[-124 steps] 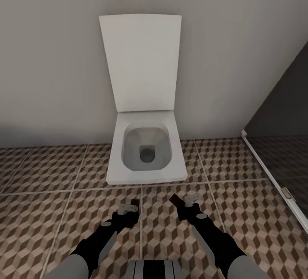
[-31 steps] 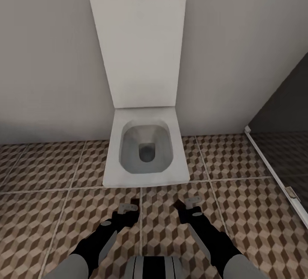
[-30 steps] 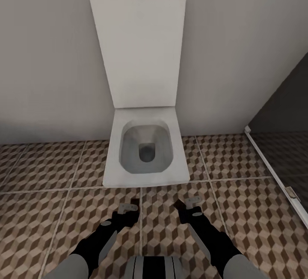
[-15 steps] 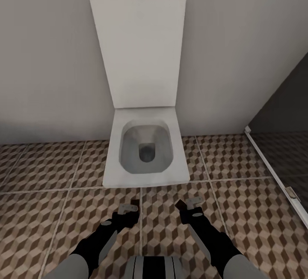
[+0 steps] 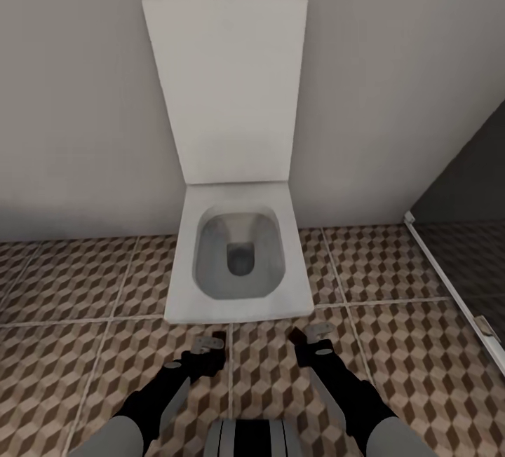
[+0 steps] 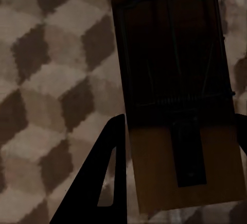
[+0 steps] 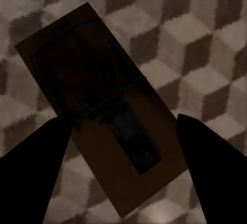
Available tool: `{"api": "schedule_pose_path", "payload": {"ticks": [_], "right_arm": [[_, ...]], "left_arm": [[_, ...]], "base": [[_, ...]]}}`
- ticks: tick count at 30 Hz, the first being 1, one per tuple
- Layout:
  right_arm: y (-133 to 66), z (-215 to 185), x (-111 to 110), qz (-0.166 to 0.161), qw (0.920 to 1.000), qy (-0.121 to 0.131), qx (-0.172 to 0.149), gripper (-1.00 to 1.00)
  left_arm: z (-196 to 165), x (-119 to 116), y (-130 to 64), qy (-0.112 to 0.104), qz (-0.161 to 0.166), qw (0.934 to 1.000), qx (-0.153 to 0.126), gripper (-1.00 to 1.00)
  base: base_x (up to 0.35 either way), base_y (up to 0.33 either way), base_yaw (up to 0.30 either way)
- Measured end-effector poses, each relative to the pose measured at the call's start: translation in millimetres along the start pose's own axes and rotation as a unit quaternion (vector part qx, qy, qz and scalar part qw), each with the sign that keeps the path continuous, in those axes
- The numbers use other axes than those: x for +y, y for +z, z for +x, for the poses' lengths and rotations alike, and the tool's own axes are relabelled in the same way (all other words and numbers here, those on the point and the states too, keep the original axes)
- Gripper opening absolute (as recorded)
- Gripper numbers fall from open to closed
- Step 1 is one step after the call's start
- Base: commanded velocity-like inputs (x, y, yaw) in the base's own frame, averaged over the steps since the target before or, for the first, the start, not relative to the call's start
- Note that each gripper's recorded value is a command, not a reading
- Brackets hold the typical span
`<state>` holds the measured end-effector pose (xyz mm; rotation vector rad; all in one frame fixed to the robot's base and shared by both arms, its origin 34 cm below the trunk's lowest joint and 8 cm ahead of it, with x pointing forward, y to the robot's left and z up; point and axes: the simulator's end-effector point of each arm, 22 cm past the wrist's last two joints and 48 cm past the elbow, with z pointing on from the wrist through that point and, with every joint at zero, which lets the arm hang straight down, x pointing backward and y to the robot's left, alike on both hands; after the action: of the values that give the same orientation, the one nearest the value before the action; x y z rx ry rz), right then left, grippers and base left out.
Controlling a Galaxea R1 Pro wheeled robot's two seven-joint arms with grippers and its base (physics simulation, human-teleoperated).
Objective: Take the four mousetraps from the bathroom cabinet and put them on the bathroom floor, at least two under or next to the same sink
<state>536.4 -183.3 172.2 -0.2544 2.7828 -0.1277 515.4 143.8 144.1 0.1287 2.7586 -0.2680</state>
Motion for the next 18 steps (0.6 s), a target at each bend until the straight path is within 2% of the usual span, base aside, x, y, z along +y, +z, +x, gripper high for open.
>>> {"api": "schedule_pose_path", "payload": {"ticks": [18], "right_arm": [[0.0,-0.4,0.1,0.000,1.0000,0.000,0.000,-1.00]], "left_arm": [[-0.2,0.6,0.0,0.001,0.000,1.0000,0.000,-1.00]], "base": [[0.019,0.000,0.000]]}}
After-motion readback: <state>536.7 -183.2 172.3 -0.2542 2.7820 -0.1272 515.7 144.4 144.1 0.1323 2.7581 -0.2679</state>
